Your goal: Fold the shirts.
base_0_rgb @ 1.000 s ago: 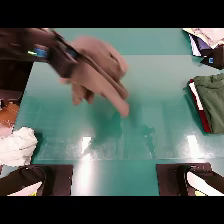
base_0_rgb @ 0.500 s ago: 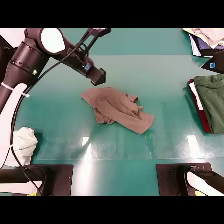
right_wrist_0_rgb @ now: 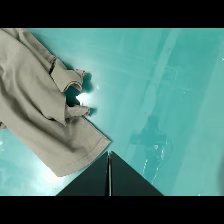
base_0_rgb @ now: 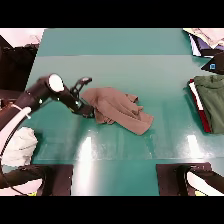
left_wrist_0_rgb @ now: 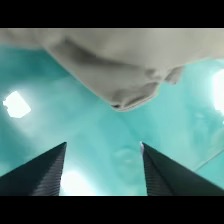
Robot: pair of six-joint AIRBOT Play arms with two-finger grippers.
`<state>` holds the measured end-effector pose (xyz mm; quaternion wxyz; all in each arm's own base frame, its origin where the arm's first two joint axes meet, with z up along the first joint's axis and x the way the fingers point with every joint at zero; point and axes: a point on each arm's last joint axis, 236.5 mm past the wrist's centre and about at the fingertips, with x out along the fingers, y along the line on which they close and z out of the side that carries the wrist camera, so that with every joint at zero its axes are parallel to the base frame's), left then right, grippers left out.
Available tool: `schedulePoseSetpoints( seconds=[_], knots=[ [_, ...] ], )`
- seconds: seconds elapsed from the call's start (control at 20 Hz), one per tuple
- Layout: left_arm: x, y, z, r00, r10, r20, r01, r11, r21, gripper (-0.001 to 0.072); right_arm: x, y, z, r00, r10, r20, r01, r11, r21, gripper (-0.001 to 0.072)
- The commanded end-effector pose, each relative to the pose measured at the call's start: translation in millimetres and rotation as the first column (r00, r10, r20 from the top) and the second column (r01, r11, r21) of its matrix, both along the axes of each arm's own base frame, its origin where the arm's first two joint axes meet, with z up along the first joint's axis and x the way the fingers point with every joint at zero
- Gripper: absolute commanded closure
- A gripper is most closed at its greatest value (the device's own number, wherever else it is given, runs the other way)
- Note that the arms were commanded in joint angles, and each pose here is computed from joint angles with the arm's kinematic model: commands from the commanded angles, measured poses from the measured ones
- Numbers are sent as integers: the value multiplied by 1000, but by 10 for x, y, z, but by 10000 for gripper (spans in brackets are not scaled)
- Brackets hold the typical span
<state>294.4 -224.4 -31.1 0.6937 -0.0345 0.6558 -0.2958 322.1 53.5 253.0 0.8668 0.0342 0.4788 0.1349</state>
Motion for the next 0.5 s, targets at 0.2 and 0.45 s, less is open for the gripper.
schedulePoseSetpoints(
  seconds=[0.2, 0.45],
  knots=[
    [30, -303, -296, 976, 218, -24, -218, 952, -216, 154, 0, 3, 3, 1000, 0, 1, 0, 1000, 1, 690],
    [44, -405, -436, 957, 269, -110, -288, 927, -239, 156, -28, 3, -14, 1000, 3, -13, -3, 1000, -1, 690]
  ],
)
